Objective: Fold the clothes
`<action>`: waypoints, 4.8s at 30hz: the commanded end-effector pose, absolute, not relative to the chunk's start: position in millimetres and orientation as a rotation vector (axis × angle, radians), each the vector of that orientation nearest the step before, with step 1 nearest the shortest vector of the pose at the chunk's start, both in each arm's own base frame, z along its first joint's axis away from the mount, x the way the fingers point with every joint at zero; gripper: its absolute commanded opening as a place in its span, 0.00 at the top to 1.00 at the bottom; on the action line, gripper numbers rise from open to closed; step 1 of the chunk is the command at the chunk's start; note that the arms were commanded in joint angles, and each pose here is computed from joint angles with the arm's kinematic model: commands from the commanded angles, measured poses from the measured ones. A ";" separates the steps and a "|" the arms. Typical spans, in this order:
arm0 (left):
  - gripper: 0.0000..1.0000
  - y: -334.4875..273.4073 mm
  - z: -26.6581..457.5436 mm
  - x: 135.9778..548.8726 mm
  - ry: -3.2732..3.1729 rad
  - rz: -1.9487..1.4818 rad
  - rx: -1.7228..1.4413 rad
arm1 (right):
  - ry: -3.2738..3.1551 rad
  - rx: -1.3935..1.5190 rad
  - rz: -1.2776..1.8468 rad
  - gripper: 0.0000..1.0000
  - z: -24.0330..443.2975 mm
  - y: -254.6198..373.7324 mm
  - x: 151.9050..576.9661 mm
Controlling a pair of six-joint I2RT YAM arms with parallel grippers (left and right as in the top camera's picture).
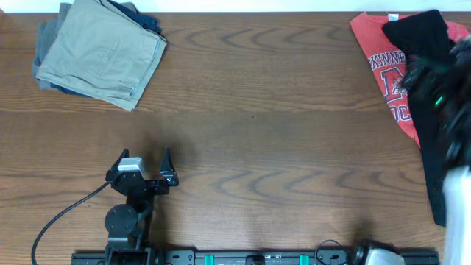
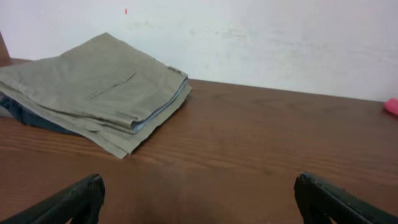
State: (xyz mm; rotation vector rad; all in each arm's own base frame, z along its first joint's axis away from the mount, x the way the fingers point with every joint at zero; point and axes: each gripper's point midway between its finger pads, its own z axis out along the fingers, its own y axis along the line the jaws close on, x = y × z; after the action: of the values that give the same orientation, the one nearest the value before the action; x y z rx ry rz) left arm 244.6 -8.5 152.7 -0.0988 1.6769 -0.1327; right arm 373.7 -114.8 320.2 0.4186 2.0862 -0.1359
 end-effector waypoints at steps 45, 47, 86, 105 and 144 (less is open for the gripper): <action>0.02 -4.3 136.5 243.8 1.723 -0.114 -0.126 | 2.503 1.017 0.089 0.45 13.0 -333.5 404.2; 0.02 -4.3 136.5 243.8 1.723 -0.114 -0.126 | 2.493 1.010 0.087 0.53 14.5 -334.7 406.6; 0.02 -4.2 136.5 243.8 1.723 -0.114 -0.127 | 2.314 0.373 0.660 0.99 215.6 -49.1 510.6; 0.02 -4.3 136.5 243.8 1.723 -0.114 -0.126 | 2.491 -0.493 0.998 0.99 207.5 303.8 402.6; 0.02 -4.3 136.5 243.8 1.723 -0.114 -0.126 | 2.776 0.393 0.212 0.01 138.6 -20.4 438.1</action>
State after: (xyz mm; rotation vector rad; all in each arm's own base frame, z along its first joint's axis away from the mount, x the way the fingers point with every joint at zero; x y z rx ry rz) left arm 244.6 -8.5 152.6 -0.0988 1.6773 -0.1326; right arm 441.6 -0.6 172.0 0.3291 2.6990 0.2970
